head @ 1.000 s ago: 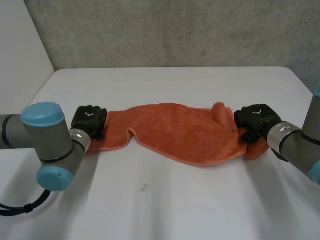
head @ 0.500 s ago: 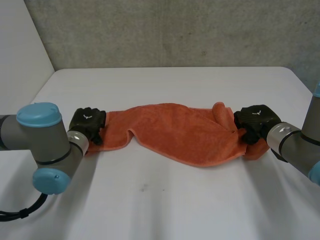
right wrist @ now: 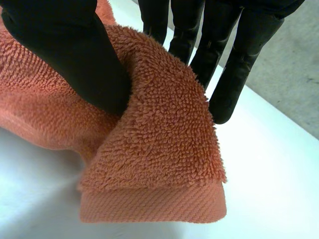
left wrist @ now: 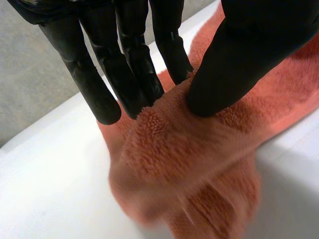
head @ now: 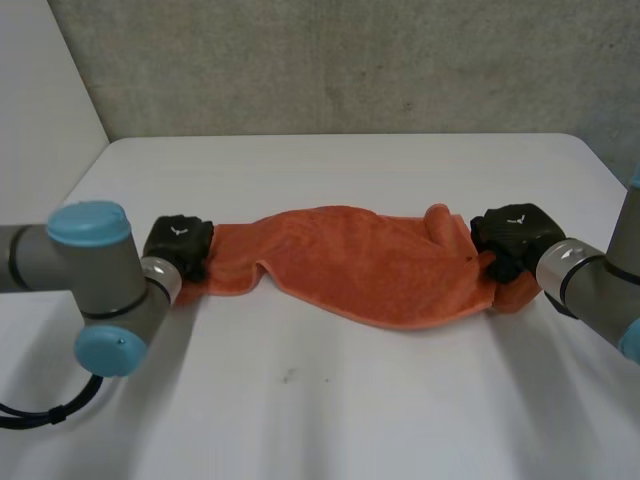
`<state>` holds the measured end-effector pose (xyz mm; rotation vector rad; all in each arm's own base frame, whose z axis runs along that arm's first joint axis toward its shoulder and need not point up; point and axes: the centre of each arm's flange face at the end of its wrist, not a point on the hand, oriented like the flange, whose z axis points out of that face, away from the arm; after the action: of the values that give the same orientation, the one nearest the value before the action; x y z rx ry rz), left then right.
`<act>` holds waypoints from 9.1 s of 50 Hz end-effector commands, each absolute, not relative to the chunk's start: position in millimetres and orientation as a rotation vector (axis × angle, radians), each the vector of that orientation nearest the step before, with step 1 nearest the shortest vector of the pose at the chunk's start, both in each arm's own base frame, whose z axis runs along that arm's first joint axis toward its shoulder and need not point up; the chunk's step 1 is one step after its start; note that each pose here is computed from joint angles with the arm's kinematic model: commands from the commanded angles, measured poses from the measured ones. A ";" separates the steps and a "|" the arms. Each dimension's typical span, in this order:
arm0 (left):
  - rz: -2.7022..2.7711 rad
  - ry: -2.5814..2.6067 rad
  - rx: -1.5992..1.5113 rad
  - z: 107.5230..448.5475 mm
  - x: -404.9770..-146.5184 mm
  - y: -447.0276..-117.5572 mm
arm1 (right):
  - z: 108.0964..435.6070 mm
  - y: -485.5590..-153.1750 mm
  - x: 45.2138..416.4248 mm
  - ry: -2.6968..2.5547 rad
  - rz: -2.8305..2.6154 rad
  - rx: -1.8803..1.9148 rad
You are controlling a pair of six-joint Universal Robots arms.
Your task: Fold the laundry
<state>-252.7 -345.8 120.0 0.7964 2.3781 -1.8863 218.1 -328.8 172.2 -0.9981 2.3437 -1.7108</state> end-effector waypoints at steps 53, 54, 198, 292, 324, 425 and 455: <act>-2.405 1.610 0.504 333.6 -231.0 -357.9 | 368.2 -369.6 198.5 1.762 -2.572 -0.742; -2.375 1.651 0.523 322.5 -230.6 -356.0 | 351.6 -366.5 199.4 1.831 -2.484 -0.794; -1.492 2.398 0.878 193.0 -192.5 -226.8 | 222.1 -285.8 131.2 2.717 -1.323 -1.403; -1.454 2.409 0.863 175.5 -193.4 -249.6 | 194.2 -328.2 117.0 2.700 -1.533 -1.306; -1.845 2.049 0.841 125.0 -246.4 -397.6 | 133.7 -423.5 170.8 2.713 -1.806 -1.140; -1.689 2.351 0.884 157.1 -215.1 -294.6 | 214.9 -345.6 249.4 2.034 -2.248 -1.301; -1.683 2.357 0.906 156.1 -217.9 -287.0 | 158.4 -273.4 291.1 2.024 -1.868 -1.239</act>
<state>-217.4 -288.6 157.3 0.9010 2.3537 -1.6878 344.1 -239.8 152.3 -1.5480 1.6958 -1.8967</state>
